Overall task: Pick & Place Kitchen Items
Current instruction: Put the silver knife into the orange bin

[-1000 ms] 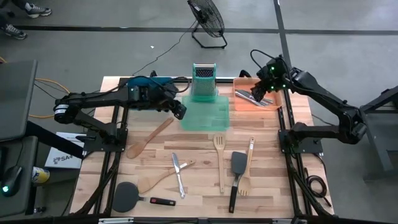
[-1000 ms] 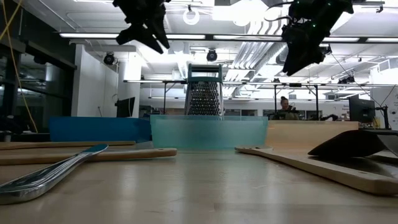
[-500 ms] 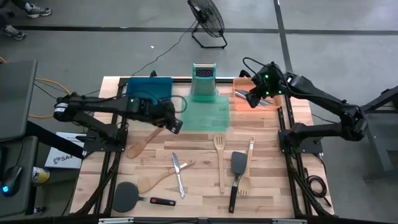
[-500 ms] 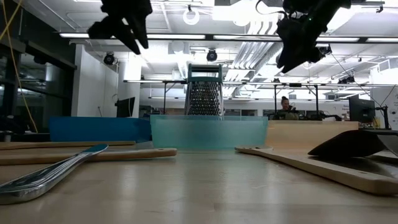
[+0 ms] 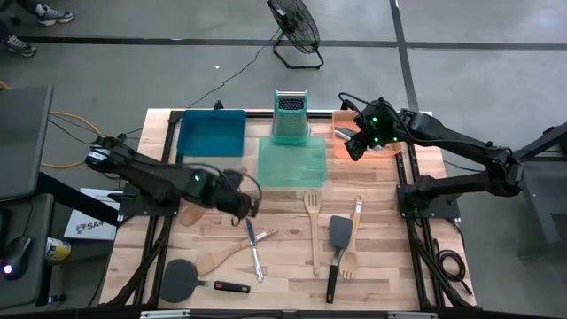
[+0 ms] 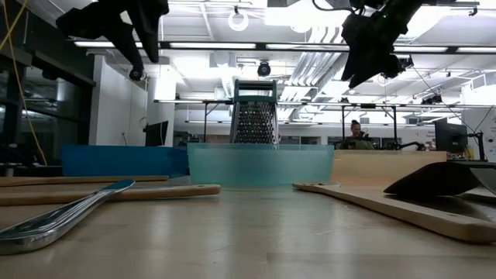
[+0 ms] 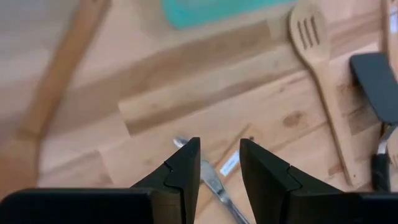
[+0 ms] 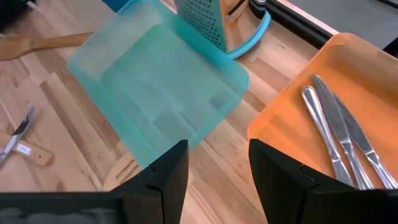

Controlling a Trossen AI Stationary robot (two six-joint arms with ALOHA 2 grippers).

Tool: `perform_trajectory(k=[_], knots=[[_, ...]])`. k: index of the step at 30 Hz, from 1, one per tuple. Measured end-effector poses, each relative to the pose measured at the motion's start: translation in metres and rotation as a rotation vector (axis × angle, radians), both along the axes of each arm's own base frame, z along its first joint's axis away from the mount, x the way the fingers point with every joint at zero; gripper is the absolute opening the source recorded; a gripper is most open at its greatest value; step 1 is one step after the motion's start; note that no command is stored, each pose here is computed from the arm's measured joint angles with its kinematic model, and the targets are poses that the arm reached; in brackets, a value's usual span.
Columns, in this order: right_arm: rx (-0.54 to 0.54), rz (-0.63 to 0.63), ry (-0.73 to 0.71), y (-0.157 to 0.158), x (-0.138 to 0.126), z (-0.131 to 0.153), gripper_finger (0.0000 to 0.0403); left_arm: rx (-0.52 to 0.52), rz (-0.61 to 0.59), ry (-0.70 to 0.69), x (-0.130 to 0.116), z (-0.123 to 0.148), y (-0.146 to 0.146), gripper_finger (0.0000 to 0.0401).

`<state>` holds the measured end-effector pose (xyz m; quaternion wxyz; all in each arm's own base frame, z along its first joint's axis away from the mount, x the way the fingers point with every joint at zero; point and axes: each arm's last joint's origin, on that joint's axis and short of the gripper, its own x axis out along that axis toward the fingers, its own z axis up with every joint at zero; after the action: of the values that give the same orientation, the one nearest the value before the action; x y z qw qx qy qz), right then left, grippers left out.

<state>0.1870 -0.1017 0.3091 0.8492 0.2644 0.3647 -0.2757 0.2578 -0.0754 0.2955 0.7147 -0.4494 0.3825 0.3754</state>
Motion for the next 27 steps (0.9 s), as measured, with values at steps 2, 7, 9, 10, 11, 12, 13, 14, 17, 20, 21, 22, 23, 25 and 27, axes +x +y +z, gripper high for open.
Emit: perform_trajectory(k=[2, 7, 9, 10, 11, 12, 13, 14, 17, 20, 21, 22, 23, 25, 27], knots=[[0.005, 0.011, -0.003, 0.003, 0.002, 0.0, 0.0161, -0.016, 0.013, 0.012, 0.004, -0.007, -0.009, 0.0111], [-0.001, 0.051, 0.0, 0.011, 0.006, 0.0, 0.0161, -0.076, 0.073, -0.008, 0.019, -0.026, -0.03, 0.0111], [-0.007, 0.069, 0.003, 0.014, 0.007, 0.0, 0.0161, -0.109, 0.095, -0.013, 0.024, -0.033, -0.038, 0.0111], [-0.007, 0.075, 0.003, 0.015, 0.007, 0.0, 0.0161, -0.119, 0.103, -0.006, 0.027, -0.038, -0.041, 0.0111], [-0.008, 0.082, 0.003, 0.016, 0.008, 0.0, 0.0161, -0.136, 0.111, -0.011, 0.031, -0.042, -0.043, 0.0111], [-0.01, 0.091, 0.004, 0.017, 0.008, 0.0, 0.0161, -0.158, 0.115, -0.011, 0.034, -0.046, -0.047, 0.0111], [-0.014, 0.101, 0.006, 0.018, 0.009, 0.0, 0.0161, -0.168, 0.111, 0.002, 0.036, -0.05, -0.05, 0.0111], [-0.02, 0.113, 0.009, 0.019, 0.009, 0.0, 0.0161, -0.181, 0.114, 0.018, 0.038, -0.055, -0.052, 0.0111], [-0.034, 0.142, 0.015, 0.021, 0.01, 0.0, 0.0161, -0.243, 0.118, 0.039, 0.046, -0.068, -0.06, 0.0111], [-0.043, 0.165, 0.021, 0.023, 0.011, 0.0, 0.0161, -0.298, 0.133, 0.067, 0.052, -0.079, -0.067, 0.0111], [-0.043, 0.168, 0.021, 0.024, 0.011, 0.0, 0.0161, -0.312, 0.138, 0.082, 0.052, -0.082, -0.069, 0.0111], [-0.046, 0.175, 0.023, 0.024, 0.011, 0.0, 0.0161, -0.321, 0.139, 0.103, 0.05, -0.085, -0.072, 0.0111], [-0.053, 0.185, 0.026, 0.024, 0.011, 0.0, 0.0161, -0.338, 0.146, 0.102, 0.052, -0.086, -0.073, 0.0111], [-0.059, 0.198, 0.03, 0.025, 0.011, 0.0, 0.0161, -0.363, 0.162, 0.103, 0.053, -0.089, -0.077, 0.0111], [-0.068, 0.209, 0.034, 0.025, 0.011, 0.0, 0.0161, -0.37, 0.182, 0.121, 0.051, -0.091, -0.079, 0.0111]])
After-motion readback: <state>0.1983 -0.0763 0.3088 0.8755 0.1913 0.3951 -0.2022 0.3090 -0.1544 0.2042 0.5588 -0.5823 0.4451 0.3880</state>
